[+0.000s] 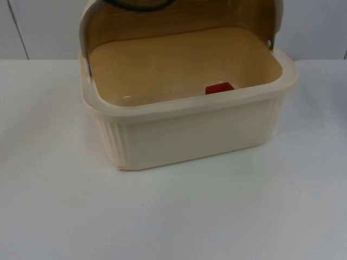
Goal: Open the box lid with the left hand, place the block into the box with the right hand, then close the box lid with the left hand.
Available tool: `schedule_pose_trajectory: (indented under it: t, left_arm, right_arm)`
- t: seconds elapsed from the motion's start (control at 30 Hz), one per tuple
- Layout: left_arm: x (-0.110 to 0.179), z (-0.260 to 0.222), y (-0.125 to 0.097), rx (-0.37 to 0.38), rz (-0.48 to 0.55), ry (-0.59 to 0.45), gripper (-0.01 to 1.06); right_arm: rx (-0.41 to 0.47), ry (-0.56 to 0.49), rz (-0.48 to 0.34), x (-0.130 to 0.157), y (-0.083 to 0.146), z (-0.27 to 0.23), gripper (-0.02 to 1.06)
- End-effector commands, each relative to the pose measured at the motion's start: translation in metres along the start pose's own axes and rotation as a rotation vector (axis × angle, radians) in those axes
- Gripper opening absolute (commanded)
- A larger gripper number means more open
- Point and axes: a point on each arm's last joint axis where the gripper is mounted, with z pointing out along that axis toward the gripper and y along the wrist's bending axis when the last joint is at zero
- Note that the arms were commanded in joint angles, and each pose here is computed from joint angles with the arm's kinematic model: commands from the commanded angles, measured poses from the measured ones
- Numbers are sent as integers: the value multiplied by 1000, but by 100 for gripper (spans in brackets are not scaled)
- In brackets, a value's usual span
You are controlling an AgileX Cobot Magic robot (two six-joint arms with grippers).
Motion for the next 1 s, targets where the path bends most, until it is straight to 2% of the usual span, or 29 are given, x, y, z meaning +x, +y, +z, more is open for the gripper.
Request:
schedule_pose_trajectory:
  t: [0.0,0.13,0.3,0.63,0.77,0.97]
  left_arm:
    - [-6,-1,1,-17,-32,-32,0]
    - [-4,-1,1,-4,-38,-23,0]
    - [-1,2,-7,72,-79,-4,0]
    - [0,7,-26,244,-20,-30,0]
    - [3,10,-30,276,-22,-18,0]
    - [3,10,-31,284,-37,-16,0]
  right_arm:
    - [8,-22,-1,-3,-2,-3,105]
    - [8,-22,-1,-3,-2,-3,105]
    - [8,-22,-1,-3,-2,-3,105]
    - [8,-20,-1,-3,-2,-3,105]
    - [8,-18,-1,-2,-2,-3,105]
    - [8,-18,-1,-2,-2,-3,105]
